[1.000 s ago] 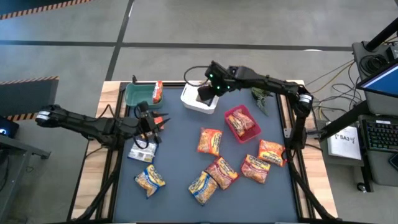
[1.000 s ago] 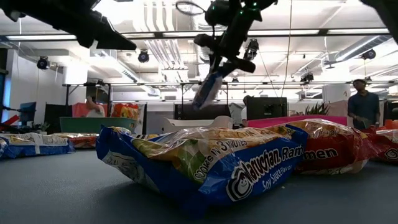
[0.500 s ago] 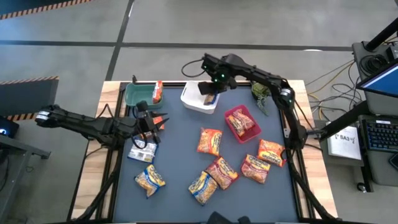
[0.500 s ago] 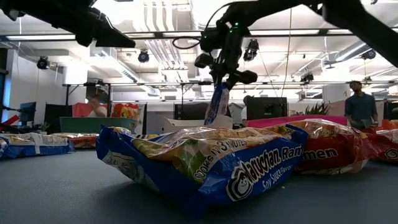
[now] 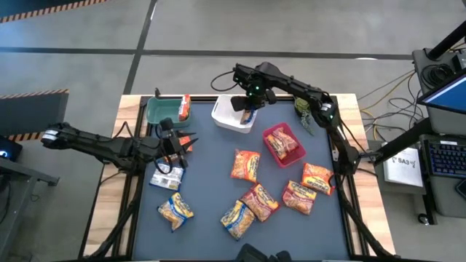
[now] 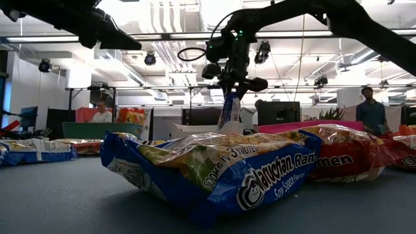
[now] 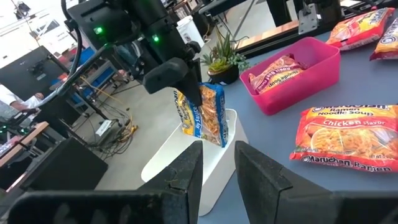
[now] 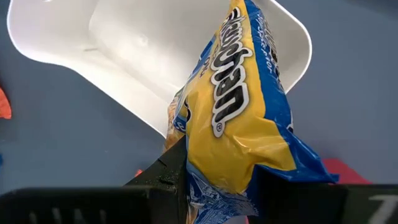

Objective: Sort Maruchan noodles
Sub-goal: Put the blue noodle pack into the white bin

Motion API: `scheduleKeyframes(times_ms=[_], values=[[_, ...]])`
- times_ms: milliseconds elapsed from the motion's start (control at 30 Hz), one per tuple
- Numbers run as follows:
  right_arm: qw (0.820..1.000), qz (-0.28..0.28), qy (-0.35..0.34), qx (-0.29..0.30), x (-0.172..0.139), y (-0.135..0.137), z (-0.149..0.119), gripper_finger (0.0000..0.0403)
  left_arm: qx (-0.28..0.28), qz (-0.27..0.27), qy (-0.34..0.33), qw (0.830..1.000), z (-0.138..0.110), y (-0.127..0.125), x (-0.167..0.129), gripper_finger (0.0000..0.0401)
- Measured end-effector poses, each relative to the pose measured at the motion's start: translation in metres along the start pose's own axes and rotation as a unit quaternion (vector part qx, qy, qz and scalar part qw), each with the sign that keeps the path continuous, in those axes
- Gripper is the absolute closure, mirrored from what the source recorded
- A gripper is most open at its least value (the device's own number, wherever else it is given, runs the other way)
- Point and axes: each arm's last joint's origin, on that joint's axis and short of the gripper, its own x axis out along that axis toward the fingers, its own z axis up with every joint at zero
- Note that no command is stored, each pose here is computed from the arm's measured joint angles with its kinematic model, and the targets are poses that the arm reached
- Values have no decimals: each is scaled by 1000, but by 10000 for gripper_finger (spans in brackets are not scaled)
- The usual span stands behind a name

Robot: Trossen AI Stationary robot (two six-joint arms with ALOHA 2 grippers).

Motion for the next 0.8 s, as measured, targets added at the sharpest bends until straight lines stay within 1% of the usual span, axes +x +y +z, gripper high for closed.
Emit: scheduleKeyframes(times_ms=[267, 600, 800], values=[[1000, -21, -16, -7, 1, -1, 1, 305, 0, -1, 0, 1000, 0, 0, 0, 324], [1000, -20, -15, -17, 1, -1, 0, 305, 0, -1, 0, 1000, 0, 0, 0, 325], [1000, -11, -8, -26, 1, 1, -1, 305, 0, -1, 0, 1000, 0, 0, 0, 325]])
